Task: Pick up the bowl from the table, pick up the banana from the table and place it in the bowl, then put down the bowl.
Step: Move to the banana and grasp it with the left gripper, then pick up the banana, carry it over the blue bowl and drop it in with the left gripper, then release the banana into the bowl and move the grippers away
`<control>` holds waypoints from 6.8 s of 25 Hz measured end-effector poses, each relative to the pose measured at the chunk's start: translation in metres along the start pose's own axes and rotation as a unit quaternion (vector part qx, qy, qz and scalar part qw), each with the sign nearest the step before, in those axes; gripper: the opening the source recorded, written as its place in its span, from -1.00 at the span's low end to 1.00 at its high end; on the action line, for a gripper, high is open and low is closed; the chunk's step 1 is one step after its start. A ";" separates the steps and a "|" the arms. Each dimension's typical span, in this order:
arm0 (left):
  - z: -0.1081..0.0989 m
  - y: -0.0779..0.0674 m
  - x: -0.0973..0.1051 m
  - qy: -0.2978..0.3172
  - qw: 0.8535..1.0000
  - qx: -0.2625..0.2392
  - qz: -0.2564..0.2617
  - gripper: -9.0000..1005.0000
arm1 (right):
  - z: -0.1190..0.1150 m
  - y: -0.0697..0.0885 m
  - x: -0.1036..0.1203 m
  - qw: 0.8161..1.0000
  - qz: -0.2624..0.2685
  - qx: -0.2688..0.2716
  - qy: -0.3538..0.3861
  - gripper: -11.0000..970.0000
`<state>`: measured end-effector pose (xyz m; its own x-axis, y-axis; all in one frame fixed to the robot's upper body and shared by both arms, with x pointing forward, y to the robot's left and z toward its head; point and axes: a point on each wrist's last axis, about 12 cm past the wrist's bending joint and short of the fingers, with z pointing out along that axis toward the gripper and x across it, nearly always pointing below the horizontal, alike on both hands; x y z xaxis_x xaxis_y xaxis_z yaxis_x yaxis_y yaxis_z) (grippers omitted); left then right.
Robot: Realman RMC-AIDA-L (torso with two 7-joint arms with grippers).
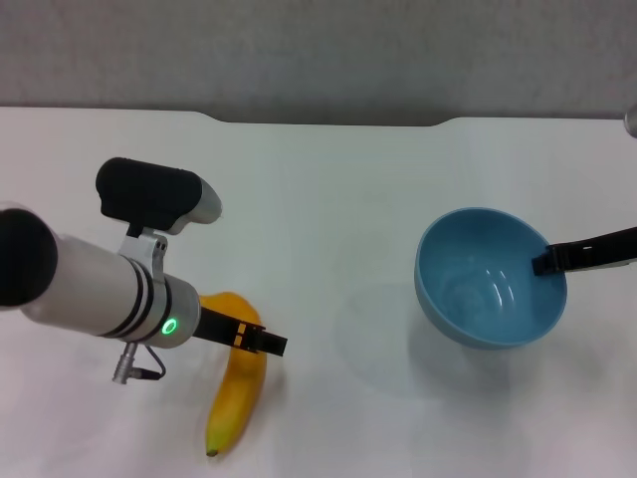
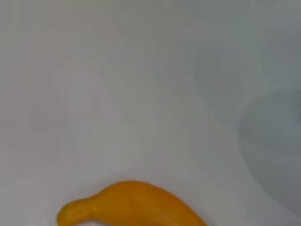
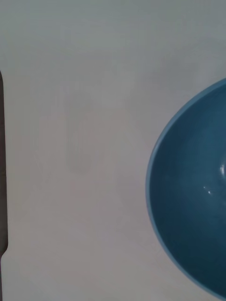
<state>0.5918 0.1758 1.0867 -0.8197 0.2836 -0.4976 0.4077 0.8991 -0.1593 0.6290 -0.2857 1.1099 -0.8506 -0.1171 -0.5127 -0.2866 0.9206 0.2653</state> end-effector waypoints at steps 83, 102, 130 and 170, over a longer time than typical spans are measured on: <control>-0.040 -0.057 -0.067 -0.224 0.949 0.215 0.050 0.01 | 0.039 0.056 -0.024 0.997 -0.042 -0.063 0.009 -0.92; -0.016 -0.056 -0.052 -0.258 0.934 0.244 0.046 0.01 | 0.042 0.071 -0.027 0.995 -0.045 -0.086 0.004 -0.92; -0.004 -0.046 -0.040 -0.256 0.938 0.223 0.068 0.70 | 0.041 0.061 -0.021 0.996 -0.034 -0.080 0.009 -0.92; -0.045 0.092 -0.003 -0.411 0.901 -0.092 0.099 0.78 | 0.050 0.094 -0.053 0.992 -0.109 -0.032 0.051 -0.92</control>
<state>0.6135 0.2727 1.1115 -0.1323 0.1687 -0.9768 0.3772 0.9198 0.1078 0.6696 -0.1741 1.1213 -0.8045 -0.3507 -0.4794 -0.4933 0.8440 0.2105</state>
